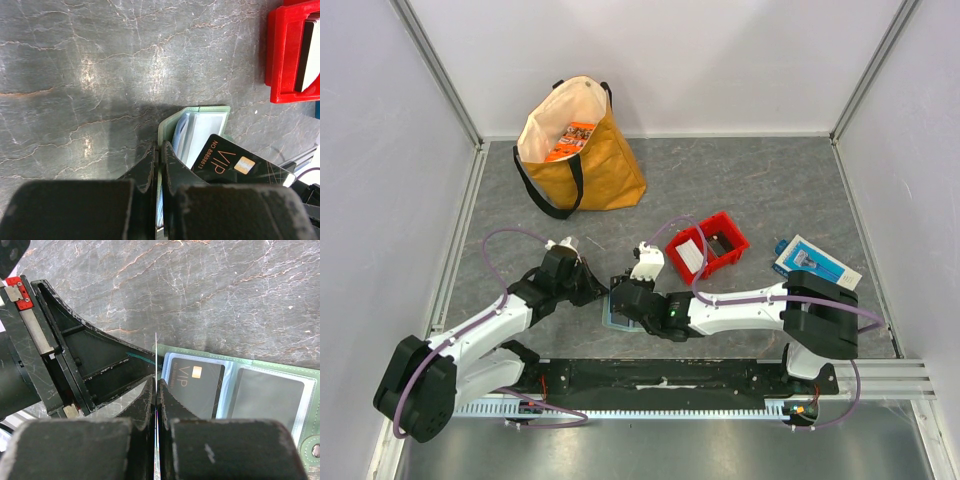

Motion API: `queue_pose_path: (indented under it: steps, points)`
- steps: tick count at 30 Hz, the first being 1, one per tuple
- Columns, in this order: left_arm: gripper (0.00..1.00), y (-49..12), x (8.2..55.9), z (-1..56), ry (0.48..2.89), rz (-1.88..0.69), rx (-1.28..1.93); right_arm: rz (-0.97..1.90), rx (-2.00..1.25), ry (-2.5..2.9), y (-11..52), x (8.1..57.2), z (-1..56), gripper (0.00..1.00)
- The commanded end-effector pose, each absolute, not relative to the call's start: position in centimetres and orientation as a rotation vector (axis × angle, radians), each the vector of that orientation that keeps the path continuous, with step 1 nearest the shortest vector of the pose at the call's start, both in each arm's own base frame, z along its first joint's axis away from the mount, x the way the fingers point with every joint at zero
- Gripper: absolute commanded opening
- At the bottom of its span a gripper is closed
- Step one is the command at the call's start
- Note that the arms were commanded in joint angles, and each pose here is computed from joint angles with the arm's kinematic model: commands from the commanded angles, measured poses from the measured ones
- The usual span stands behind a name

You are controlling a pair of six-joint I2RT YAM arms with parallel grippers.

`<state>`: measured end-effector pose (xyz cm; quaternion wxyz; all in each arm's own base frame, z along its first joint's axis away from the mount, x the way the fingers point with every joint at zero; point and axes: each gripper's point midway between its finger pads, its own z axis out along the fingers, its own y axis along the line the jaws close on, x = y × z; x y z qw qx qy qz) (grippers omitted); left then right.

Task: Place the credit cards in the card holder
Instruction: Turn over the card holder at the center of the board.

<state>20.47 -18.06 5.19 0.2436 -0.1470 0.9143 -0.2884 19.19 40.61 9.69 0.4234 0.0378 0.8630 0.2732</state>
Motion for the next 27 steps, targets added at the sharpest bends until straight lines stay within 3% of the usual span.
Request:
queue_pose_path:
  steps: [1, 27]
  points:
    - [0.02, -18.3, 20.6, 5.7, 2.481, -0.816, -0.414, 0.679, 0.140, 2.118, 41.0, 19.8, 10.7, 0.00]
    - [0.02, -18.3, 20.4, 5.6, 2.487, -0.819, -0.414, 0.697, 0.170, 2.093, 40.8, 20.0, 11.7, 0.00]
